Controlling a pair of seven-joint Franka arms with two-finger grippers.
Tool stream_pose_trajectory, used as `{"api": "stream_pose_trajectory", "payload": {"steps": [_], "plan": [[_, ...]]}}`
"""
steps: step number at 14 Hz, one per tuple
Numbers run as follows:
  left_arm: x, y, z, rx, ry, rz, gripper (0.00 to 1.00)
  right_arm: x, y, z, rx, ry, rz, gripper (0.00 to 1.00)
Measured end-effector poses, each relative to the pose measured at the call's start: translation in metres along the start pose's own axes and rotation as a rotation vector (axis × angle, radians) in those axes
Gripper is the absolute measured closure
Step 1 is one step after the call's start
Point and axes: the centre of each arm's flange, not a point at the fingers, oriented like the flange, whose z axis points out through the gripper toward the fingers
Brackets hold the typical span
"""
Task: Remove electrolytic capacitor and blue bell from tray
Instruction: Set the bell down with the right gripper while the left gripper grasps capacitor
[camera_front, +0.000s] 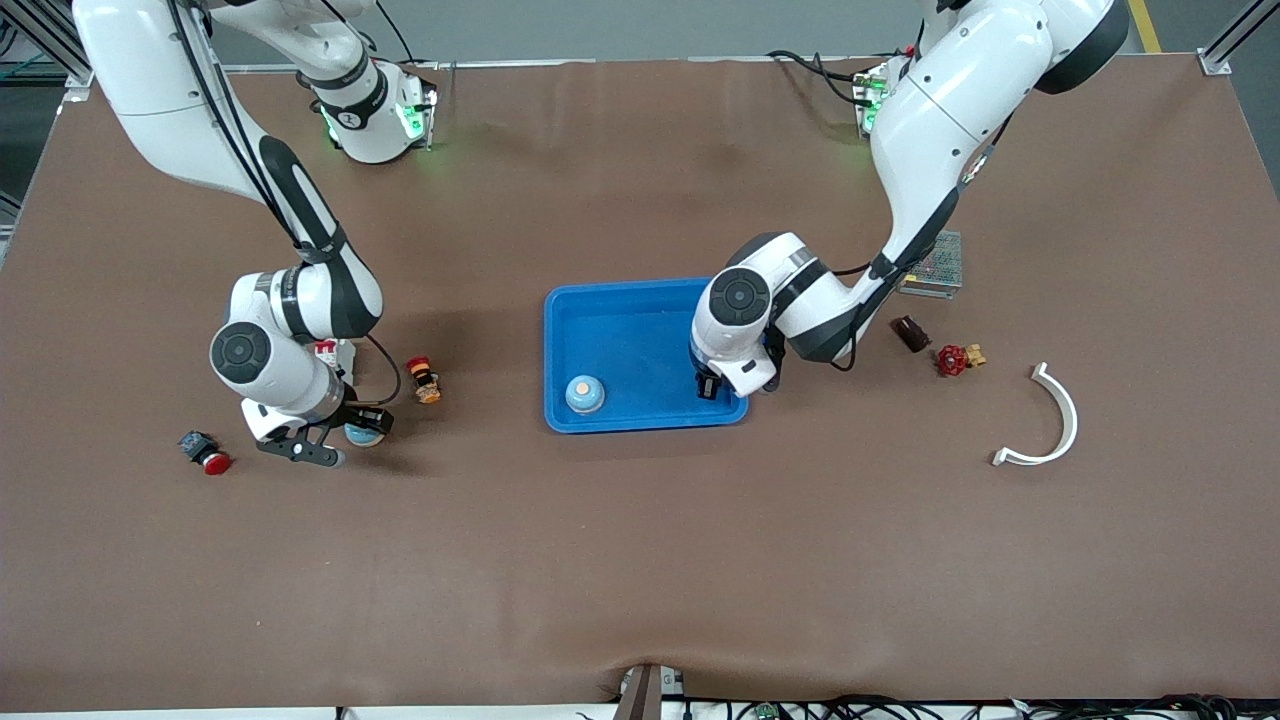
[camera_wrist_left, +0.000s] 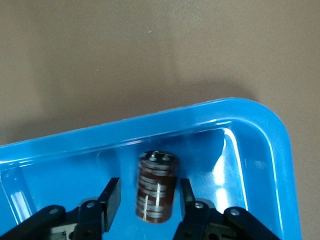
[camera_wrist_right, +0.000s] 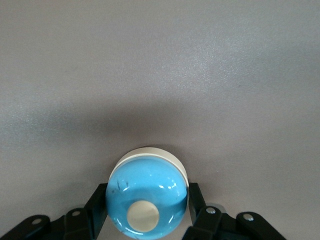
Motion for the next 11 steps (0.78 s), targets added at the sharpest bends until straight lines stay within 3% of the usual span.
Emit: {"api": "stream_pose_trajectory", "payload": {"steps": [2,3,4,6,7,9,11], "plan": [[0.000,0.001,0.000,-0.001,0.000,-0.001,0.59,0.003,-0.001,-0.004,-0.006,-0.016,-0.001,0.17],[0.000,0.001,-0.001,-0.002,-0.001,-0.001,0.67,0.005,-0.002,-0.008,-0.021,-0.055,-0.003,0.08],[0.000,0.001,-0.001,-0.004,-0.002,-0.001,0.66,0.009,-0.005,-0.017,-0.040,-0.109,-0.006,0.01],[-0.001,0.006,-0.007,-0.017,-0.008,-0.005,0.66,0.021,-0.015,-0.050,-0.070,-0.197,-0.013,0.00],[-0.001,0.011,-0.013,-0.029,-0.014,-0.008,0.66,0.026,-0.021,-0.066,-0.070,-0.208,-0.013,0.00],[-0.002,0.020,-0.028,-0.048,-0.016,-0.016,0.66,0.029,-0.034,-0.084,-0.015,-0.219,0.069,0.00],[-0.001,0.027,-0.044,-0.040,0.002,-0.025,0.66,0.028,-0.048,-0.089,0.053,-0.237,0.239,0.00]]}}
